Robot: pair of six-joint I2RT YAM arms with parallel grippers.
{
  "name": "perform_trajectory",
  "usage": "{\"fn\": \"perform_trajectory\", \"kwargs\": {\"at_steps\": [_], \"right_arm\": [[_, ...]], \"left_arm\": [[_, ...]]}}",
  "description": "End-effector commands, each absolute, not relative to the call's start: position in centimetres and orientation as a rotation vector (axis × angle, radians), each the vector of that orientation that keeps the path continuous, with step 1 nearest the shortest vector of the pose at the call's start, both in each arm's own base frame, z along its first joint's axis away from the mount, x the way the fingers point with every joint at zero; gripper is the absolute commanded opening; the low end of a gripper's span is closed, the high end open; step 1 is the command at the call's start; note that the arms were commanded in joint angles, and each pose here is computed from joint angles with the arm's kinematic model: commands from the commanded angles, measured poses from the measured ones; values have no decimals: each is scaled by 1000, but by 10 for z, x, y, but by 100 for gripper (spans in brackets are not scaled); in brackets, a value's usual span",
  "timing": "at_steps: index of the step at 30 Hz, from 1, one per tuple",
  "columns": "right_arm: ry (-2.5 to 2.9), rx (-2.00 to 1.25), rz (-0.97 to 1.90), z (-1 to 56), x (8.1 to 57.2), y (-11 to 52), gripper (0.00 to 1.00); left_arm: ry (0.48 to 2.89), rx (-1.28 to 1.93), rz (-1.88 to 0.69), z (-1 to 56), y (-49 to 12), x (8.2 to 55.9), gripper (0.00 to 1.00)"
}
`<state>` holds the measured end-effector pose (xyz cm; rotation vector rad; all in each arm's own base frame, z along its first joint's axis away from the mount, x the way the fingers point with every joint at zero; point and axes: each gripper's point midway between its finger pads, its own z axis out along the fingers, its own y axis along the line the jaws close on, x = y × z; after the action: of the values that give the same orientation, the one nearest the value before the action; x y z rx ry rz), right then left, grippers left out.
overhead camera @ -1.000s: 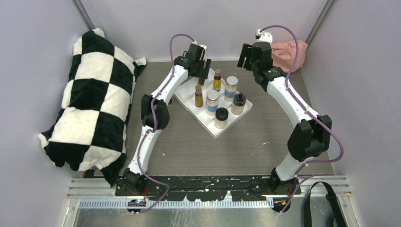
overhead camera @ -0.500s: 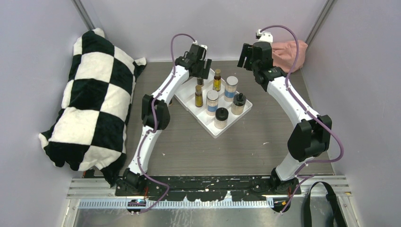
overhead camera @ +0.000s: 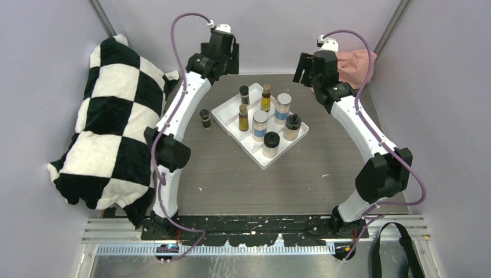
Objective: Organize the condiment bottles
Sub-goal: Place the bottle in the storage box.
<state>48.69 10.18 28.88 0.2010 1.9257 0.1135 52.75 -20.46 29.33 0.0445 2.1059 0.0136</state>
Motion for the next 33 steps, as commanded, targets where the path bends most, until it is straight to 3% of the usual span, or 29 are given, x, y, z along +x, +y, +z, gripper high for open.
{"fn": "perform_trajectory", "kwargs": {"at_steps": [1, 15, 33], "right_arm": [[1821, 232, 162, 340, 466, 95, 74], [1842, 235, 178, 337, 454, 96, 74], [1864, 224, 169, 328, 457, 100, 74]], "left_arm": [[2201, -78, 99, 291, -168, 495, 77], [2452, -214, 141, 198, -130, 462, 77], [2546, -278, 95, 153, -119, 454, 76]]}}
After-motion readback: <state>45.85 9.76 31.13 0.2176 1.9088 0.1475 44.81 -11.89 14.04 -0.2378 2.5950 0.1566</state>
